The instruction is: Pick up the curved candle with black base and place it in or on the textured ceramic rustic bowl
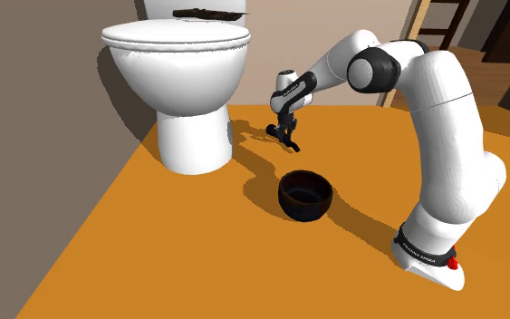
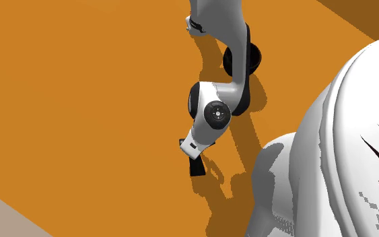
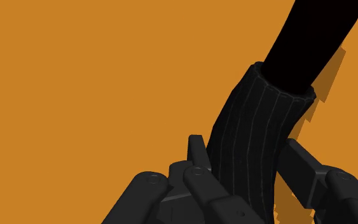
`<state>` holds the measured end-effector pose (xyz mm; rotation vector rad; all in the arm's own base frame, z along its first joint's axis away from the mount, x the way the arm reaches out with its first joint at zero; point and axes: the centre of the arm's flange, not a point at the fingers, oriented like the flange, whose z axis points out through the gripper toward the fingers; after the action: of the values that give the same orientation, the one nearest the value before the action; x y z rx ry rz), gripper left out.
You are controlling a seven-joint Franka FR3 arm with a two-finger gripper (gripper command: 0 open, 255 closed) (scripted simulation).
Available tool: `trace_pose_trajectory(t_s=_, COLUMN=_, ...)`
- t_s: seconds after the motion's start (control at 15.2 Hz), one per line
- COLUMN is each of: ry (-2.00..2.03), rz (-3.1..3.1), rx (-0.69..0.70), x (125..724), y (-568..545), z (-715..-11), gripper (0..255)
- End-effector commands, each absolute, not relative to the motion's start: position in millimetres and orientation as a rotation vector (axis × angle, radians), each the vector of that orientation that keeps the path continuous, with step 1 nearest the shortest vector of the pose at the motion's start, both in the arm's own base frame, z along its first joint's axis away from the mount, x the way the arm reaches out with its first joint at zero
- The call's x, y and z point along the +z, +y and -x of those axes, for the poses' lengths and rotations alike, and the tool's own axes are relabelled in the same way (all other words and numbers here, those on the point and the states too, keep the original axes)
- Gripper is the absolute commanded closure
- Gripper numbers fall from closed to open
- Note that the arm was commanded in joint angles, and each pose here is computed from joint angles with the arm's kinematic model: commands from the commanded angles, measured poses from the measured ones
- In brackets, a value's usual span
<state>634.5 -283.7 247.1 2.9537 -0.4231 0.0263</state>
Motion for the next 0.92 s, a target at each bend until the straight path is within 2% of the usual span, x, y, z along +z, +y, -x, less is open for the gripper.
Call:
trace_pose_trajectory(t_s=0.0, ry=-0.423, rz=-2.954, rx=0.026, x=247, y=-284, z=-634, gripper=255)
trace_pose_trajectory(t_s=0.33, ry=-0.423, rz=-2.954, rx=0.026, x=247, y=-284, z=-634, gripper=255)
trace_pose_trajectory(t_s=0.86, ry=-0.423, rz=-2.954, rx=0.026, x=289, y=-284, z=-634, gripper=255)
